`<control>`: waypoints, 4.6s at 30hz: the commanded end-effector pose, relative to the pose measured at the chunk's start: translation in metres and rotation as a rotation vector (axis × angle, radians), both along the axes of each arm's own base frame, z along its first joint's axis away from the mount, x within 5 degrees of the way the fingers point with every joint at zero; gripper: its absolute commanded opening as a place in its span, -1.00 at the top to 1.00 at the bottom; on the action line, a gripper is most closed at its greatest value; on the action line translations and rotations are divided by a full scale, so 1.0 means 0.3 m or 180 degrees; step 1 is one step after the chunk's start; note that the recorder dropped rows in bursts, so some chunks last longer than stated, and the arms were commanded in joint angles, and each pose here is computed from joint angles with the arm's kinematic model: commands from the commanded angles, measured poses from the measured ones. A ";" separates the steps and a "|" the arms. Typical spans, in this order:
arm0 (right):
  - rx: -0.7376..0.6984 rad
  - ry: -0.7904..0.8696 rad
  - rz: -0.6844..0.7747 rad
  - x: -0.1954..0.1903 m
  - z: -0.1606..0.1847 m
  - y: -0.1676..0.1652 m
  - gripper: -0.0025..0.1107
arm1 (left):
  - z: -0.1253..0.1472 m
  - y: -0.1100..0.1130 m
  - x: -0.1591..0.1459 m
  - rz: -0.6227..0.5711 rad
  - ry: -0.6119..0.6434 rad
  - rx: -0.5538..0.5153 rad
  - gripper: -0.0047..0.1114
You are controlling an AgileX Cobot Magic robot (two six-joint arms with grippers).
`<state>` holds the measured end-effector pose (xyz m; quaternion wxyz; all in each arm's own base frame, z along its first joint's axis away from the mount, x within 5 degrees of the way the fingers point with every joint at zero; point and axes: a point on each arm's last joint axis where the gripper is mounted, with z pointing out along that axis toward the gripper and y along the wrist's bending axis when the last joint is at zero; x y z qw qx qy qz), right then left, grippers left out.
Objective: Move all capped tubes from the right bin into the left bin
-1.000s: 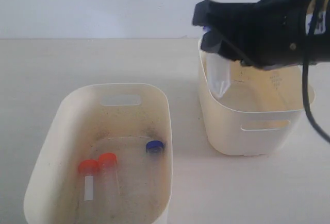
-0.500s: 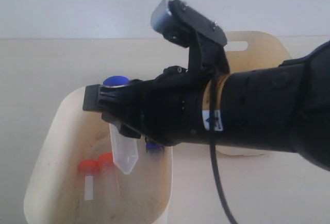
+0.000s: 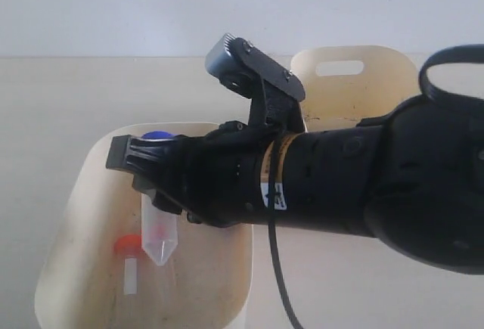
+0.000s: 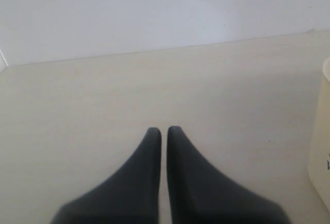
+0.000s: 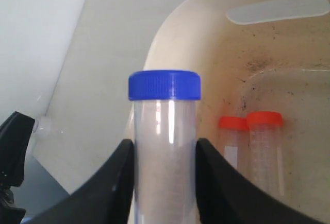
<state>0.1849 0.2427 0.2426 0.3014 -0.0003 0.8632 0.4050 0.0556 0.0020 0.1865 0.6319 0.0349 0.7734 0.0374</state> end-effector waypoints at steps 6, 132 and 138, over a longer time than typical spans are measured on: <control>-0.0263 -0.0050 0.0127 0.012 -0.060 0.018 -0.80 | 0.009 -0.001 0.000 0.0003 -0.0066 -0.0058 0.84; -0.1815 -0.1724 -0.1949 -0.438 -0.203 -0.812 0.86 | 0.009 -0.001 0.000 0.0003 -0.0066 -0.0058 0.84; -0.1815 -0.1724 -0.1949 -0.438 -0.203 -0.812 0.86 | 0.009 -0.001 0.000 0.0003 -0.0066 -0.0058 0.84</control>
